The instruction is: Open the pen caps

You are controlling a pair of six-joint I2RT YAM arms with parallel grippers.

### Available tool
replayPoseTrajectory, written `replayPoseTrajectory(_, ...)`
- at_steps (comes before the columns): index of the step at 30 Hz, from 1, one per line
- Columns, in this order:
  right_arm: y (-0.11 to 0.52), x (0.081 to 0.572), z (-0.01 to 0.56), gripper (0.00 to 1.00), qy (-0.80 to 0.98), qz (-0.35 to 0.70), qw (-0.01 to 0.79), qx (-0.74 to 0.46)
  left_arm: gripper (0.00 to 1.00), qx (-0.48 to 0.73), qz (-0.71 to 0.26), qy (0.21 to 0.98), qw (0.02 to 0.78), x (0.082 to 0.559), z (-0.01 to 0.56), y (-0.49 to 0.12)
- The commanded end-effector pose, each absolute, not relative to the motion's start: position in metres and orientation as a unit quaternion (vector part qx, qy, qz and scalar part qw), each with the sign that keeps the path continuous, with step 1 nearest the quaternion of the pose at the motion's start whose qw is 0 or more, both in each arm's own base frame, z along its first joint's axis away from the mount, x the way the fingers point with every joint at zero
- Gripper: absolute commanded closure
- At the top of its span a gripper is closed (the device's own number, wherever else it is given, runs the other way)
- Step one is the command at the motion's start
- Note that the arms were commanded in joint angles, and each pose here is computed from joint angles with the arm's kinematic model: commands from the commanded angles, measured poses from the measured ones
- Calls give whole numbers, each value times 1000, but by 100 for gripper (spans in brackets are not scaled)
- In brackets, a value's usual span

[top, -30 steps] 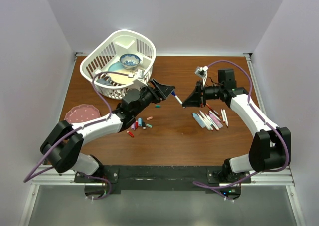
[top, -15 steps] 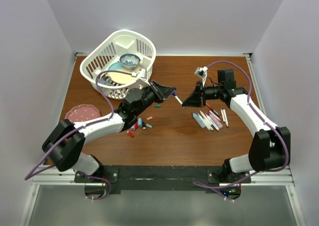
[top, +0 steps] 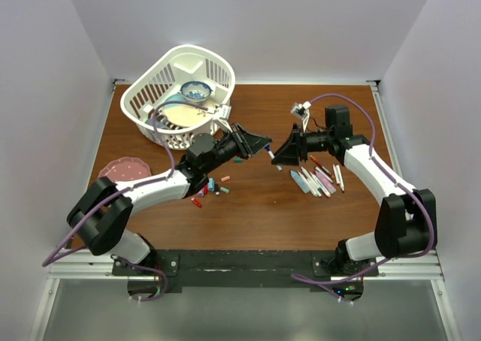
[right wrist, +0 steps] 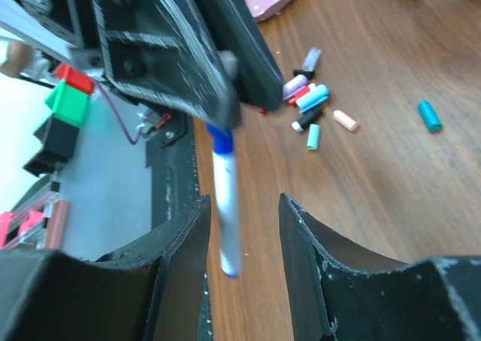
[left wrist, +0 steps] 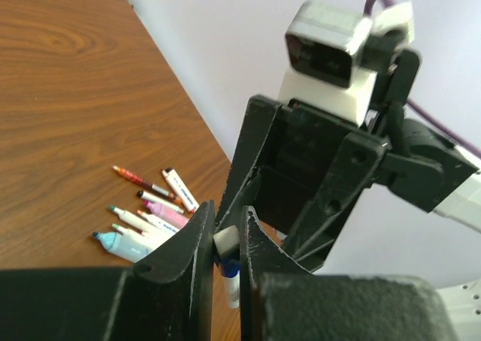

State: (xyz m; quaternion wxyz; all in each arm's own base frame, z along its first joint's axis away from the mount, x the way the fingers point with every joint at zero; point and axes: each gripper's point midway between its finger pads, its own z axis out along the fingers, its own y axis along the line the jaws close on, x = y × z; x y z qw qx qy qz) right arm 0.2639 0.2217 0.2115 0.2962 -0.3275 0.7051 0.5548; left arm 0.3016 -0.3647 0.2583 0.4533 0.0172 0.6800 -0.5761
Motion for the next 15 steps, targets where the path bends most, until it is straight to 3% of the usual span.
replayPoseTrajectory(1, 229, 263, 216, 54, 697, 572, 287, -323, 100, 62, -598, 652, 462, 299, 275, -378)
replayPoseTrajectory(2, 230, 263, 215, 55, 697, 573, 286, -323, 100, 65, -597, 655, 460, 299, 272, -381)
replayPoseTrajectory(4, 233, 262, 214, 66, 699, 573, 281, -321, 100, 68, -594, 655, 462, 301, 272, -382)
replayPoseTrajectory(5, 234, 261, 214, 79, 699, 575, 279, -322, 100, 68, -592, 655, 465, 302, 273, -383)
replayPoseTrajectory(6, 236, 260, 213, 100, 698, 578, 273, -323, 100, 68, -581, 655, 479, 308, 274, -381)
replayPoseTrajectory(9, 240, 257, 209, 100, 700, 581, 260, -323, 100, 45, -530, 647, 546, 335, 299, -360)
replayPoseTrajectory(15, 247, 249, 204, 100, 699, 583, 245, -334, 100, -80, -472, 574, 664, 405, 388, -238)
